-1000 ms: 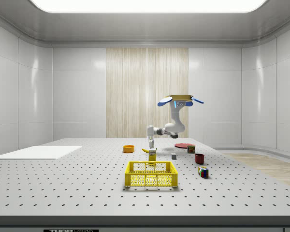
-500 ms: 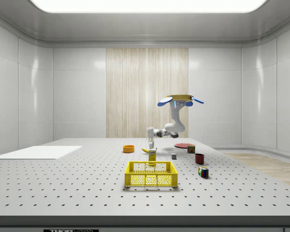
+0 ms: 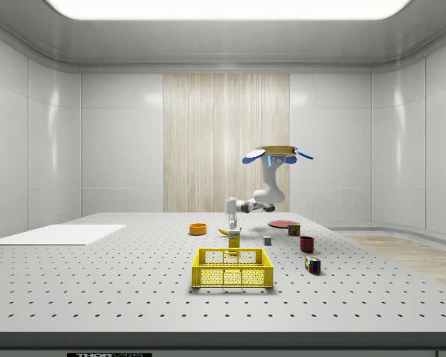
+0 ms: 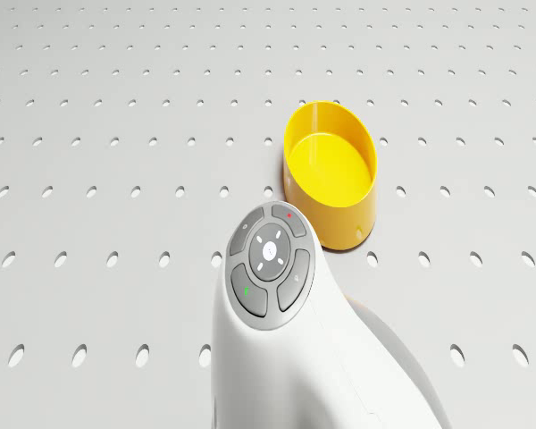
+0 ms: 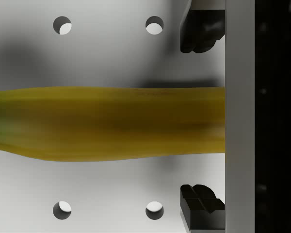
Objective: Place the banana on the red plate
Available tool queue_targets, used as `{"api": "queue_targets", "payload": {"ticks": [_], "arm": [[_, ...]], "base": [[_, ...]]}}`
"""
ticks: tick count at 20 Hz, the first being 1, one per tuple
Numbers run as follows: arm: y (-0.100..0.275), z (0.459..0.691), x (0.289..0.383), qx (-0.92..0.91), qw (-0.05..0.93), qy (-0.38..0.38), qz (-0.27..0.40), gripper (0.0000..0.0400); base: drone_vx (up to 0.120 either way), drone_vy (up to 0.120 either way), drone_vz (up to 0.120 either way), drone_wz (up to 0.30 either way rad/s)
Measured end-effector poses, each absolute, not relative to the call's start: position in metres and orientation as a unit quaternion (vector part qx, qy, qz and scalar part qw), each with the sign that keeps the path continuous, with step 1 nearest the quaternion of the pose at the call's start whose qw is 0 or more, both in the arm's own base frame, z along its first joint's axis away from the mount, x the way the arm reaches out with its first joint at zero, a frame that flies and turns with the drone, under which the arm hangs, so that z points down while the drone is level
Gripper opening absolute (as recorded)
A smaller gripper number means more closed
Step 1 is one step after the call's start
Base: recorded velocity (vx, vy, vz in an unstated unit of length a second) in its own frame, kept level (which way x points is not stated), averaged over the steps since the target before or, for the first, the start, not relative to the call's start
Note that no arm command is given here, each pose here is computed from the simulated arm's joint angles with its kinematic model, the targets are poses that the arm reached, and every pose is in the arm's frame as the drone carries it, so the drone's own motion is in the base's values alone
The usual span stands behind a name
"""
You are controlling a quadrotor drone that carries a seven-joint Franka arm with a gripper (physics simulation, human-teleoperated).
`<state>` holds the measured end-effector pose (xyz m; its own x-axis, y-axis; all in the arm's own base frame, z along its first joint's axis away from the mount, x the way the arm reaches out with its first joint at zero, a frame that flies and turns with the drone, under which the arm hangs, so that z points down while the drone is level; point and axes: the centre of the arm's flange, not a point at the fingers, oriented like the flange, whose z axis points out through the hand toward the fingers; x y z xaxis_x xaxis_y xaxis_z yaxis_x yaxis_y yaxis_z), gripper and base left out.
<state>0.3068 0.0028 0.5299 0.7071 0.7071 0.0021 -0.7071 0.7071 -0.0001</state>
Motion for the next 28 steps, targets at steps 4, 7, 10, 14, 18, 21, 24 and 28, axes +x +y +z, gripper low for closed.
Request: {"api": "queue_targets", "payload": {"ticks": [4, 7, 10, 14, 18, 21, 24, 28], "arm": [[0.004, 0.534, 0.3068, 0.000, 0.924, -0.001, 0.383, 0.0329], [0.004, 0.535, 0.3068, 0.000, 0.924, -0.001, 0.383, 0.0235], [0.004, 0.536, 0.3068, 0.000, 0.924, -0.001, 0.383, 0.0198], [0.004, 0.537, 0.3068, -0.001, 0.923, 0.000, 0.386, 0.0198], [0.004, 0.533, 0.3069, -0.002, 0.921, 0.001, 0.390, 0.0198], [0.004, 0.523, 0.3069, -0.002, 0.919, 0.001, 0.393, 0.0198], [0.004, 0.511, 0.3069, -0.002, 0.919, 0.001, 0.395, 0.0200], [0.004, 0.499, 0.3069, -0.003, 0.918, 0.002, 0.396, 0.0201]], "base": [[0.000, 0.000, 0.000, 0.000], [0.000, 0.000, 0.000, 0.000], [0.000, 0.000, 0.000, 0.000], [0.000, 0.000, 0.000, 0.000], [0.000, 0.000, 0.000, 0.000], [0.000, 0.000, 0.000, 0.000], [0.000, 0.000, 0.027, 0.000], [0.000, 0.000, 0.120, 0.000]]}}
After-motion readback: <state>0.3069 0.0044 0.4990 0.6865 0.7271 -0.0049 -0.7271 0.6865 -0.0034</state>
